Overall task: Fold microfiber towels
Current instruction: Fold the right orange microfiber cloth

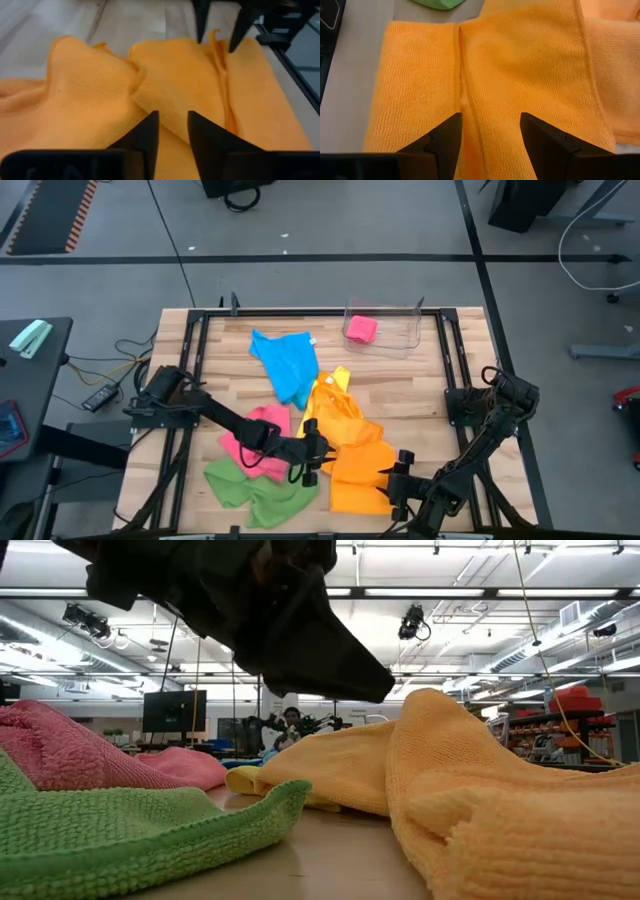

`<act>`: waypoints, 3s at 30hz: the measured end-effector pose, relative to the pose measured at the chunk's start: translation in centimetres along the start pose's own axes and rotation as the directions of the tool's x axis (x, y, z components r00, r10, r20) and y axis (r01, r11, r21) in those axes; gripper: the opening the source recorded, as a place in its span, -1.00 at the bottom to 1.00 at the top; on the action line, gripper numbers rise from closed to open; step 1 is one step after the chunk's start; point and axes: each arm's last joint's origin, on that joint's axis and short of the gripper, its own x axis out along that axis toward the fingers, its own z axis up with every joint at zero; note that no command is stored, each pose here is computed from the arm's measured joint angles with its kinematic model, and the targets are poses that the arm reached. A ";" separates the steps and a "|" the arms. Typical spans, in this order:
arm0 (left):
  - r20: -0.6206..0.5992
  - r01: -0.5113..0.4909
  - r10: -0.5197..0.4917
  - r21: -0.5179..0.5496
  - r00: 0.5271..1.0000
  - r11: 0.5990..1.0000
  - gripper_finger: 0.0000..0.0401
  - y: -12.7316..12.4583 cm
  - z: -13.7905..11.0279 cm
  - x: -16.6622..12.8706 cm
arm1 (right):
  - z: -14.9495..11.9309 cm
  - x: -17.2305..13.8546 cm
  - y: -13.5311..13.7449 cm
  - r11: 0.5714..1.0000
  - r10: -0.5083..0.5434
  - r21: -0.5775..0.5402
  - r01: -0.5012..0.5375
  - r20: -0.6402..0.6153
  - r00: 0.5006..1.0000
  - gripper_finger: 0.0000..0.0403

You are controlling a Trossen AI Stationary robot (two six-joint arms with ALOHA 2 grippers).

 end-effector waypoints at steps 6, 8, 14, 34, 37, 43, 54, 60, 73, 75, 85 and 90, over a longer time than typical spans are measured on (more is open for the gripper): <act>0.002 -0.006 0.006 -0.084 1.000 0.996 -0.09 0.3 0.1 0.1 | 0.0 0.0 0.0 1.000 -0.001 0.000 0.001 0.003 1.000 0.04; 0.002 -0.008 0.008 -0.106 1.000 0.994 -0.01 0.4 0.1 0.1 | 0.0 0.0 0.0 1.000 -0.002 0.000 0.002 0.002 1.000 0.04; -0.005 -0.012 0.012 -0.125 1.000 0.992 0.08 0.4 -0.4 0.5 | 0.1 0.1 -0.1 1.000 -0.006 0.000 0.006 0.001 1.000 0.04; 0.068 0.002 0.008 -0.147 0.998 0.989 -0.02 1.1 0.3 2.6 | 0.5 0.7 -0.4 1.000 -0.022 0.016 0.022 -0.009 1.000 0.04; 0.077 -0.004 0.016 -0.156 0.997 0.988 -0.05 1.6 0.5 2.8 | 0.5 0.7 -0.4 1.000 -0.022 0.014 0.022 -0.008 1.000 0.04; 0.077 -0.022 0.037 -0.189 0.996 0.982 -0.09 2.4 -0.7 4.0 | 0.6 0.7 -0.4 1.000 -0.021 0.017 0.021 -0.005 1.000 0.04; 0.141 -0.003 0.019 -0.113 0.990 0.994 -0.15 2.1 -0.4 4.1 | 0.6 0.7 -0.4 1.000 -0.022 0.018 0.022 -0.004 1.000 0.04; 0.147 0.004 0.001 -0.034 0.989 0.999 -0.49 1.4 -0.4 3.9 | 0.6 0.7 -0.4 1.000 -0.022 0.016 0.022 -0.005 1.000 0.04; 0.171 0.028 -0.069 0.229 0.983 0.973 -0.96 -0.7 0.6 2.3 | 1.2 0.5 -0.1 1.000 -0.023 0.005 0.023 0.000 1.000 0.04; 0.176 0.040 -0.096 0.295 0.980 0.955 -0.96 -1.6 1.0 1.6 | 2.2 0.1 0.3 1.000 -0.019 -0.007 0.019 0.017 1.000 0.03; 0.148 0.078 -0.151 0.413 0.977 0.907 -0.92 -3.9 0.2 0.6 | 7.4 0.6 0.4 0.978 -0.061 -0.197 0.076 0.078 0.995 0.05; 0.118 0.090 -0.153 0.425 0.981 0.901 -0.95 -4.2 -0.2 0.5 | 10.8 2.5 -1.0 0.978 -0.002 -0.208 -0.003 -0.022 1.000 0.16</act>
